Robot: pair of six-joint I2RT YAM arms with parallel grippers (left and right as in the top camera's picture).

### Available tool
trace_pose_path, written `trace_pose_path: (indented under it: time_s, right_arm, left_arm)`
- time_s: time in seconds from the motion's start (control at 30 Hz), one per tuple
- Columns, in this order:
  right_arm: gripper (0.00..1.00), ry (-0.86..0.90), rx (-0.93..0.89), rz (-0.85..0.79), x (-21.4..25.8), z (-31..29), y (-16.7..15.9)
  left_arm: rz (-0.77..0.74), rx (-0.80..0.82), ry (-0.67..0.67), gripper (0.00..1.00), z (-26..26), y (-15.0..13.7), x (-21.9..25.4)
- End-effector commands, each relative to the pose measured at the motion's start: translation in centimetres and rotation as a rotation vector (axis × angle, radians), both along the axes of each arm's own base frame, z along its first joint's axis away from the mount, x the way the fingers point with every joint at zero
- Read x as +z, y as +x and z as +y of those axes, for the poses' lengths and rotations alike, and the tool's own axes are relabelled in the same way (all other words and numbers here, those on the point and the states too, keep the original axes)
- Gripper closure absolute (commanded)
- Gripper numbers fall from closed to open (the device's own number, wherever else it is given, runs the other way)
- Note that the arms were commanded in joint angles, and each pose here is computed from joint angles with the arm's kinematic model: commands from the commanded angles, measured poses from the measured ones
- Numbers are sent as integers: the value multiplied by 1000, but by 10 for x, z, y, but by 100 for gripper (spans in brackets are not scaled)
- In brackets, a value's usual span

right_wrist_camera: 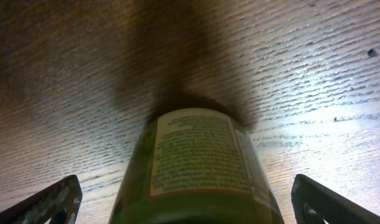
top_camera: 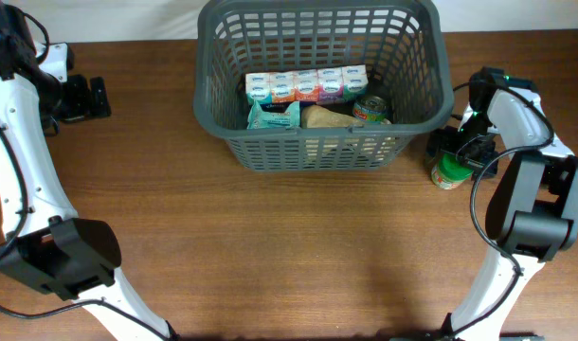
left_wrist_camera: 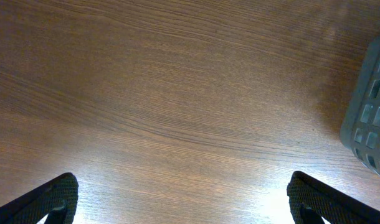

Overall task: Pack container
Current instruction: 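Move the right gripper down around the green-lidded jar, then close the right gripper on the jar and lift it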

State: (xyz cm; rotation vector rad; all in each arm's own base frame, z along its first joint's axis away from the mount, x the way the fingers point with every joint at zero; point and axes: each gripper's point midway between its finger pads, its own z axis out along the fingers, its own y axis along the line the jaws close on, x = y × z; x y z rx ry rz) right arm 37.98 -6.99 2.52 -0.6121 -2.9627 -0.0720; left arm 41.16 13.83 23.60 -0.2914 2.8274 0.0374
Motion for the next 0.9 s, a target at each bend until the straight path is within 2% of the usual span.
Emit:
trace_pose_path:
  time_s: [0.0,0.33,0.87]
  right_arm:
    - [0,38,28,-5,0,7,-1]
    - [0,38,63,-5,0,6,-2]
    - [7,17,68,61,-3,2,-18]
  left_arm:
    - [3,13,-11,1,1,-2,-1]
    - [3,13,-11,1,1,-2,-1]
    - [2,13,-12,1,1,-2,-1]
